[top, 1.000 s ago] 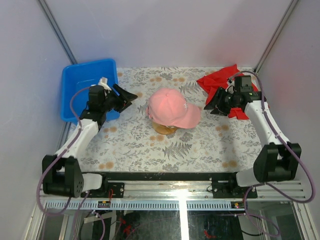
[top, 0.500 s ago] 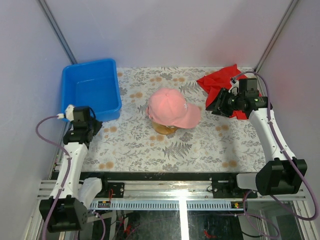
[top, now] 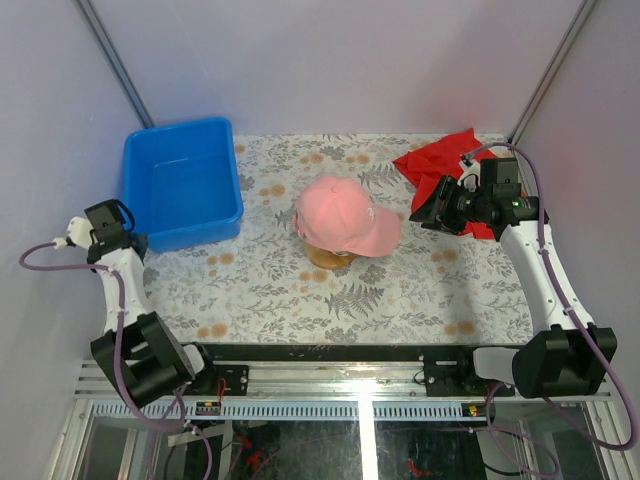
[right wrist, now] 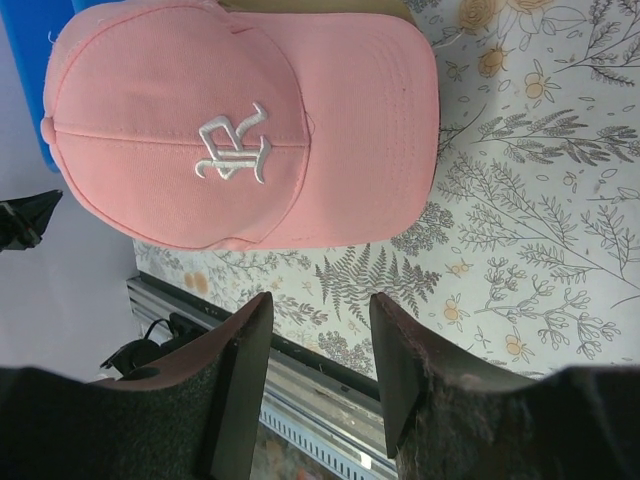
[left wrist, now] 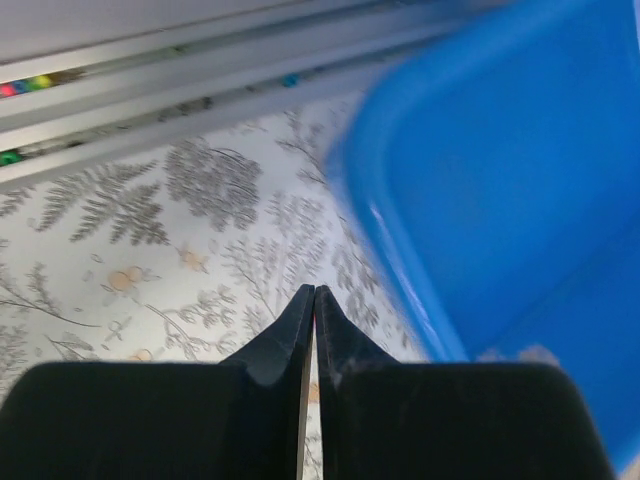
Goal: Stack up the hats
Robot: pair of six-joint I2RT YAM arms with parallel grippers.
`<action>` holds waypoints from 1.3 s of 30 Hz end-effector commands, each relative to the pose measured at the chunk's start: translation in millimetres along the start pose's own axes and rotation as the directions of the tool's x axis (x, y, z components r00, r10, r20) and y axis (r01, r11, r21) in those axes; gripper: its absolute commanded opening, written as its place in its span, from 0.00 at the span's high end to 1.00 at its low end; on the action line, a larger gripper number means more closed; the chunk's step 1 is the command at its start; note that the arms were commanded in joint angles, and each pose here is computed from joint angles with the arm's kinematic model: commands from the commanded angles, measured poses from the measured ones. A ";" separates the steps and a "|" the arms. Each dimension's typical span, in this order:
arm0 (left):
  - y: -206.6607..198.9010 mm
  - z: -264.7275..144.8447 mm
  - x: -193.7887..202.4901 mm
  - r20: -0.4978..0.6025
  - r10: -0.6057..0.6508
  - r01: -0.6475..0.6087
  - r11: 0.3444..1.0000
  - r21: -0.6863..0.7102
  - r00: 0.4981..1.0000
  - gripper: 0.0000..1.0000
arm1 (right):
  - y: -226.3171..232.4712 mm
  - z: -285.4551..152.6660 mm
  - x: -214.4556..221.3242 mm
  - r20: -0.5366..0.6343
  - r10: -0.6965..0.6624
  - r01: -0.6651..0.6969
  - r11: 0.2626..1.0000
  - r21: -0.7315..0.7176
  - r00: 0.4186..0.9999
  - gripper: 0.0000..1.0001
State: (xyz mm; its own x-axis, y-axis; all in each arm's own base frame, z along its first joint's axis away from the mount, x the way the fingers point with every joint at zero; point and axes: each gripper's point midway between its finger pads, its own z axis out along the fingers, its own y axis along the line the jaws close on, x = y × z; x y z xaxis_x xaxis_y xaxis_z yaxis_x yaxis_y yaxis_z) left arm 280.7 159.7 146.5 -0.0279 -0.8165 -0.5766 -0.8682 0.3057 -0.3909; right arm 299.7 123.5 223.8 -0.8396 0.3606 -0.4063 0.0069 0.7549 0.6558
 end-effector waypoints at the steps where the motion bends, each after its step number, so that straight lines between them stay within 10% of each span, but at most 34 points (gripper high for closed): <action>1: 11.9 10.9 -31.1 0.067 -0.101 0.103 0.994 -0.029 0.993 1.00 | 15.7 0.5 -1.0 -0.006 -0.017 0.017 0.997 -0.070 1.000 0.50; 11: 26.2 63.0 -26.5 0.018 -0.171 0.172 0.983 -0.057 0.985 1.00 | 13.0 6.3 3.6 -0.029 -0.017 0.015 0.998 -0.064 0.999 0.50; 31: -111.4 183.4 -30.7 -0.110 -0.146 0.162 0.974 0.157 0.983 1.00 | -10.1 16.1 -15.6 0.009 0.012 -0.012 0.997 0.082 1.000 0.50; 39: -109.8 122.2 -28.1 -0.099 -0.065 0.090 0.958 0.273 0.993 1.00 | -13.8 10.0 -16.0 0.072 -0.033 0.026 0.996 0.090 0.997 0.49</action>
State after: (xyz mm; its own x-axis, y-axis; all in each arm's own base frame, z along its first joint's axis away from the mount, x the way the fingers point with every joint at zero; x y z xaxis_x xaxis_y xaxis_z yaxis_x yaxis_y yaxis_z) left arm 409.6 208.4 53.7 -0.0163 -0.9480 -0.3179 -0.8687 0.1709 -0.4649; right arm 317.9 115.0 195.4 -0.8450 0.3763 -0.3800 0.0889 0.7995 0.5941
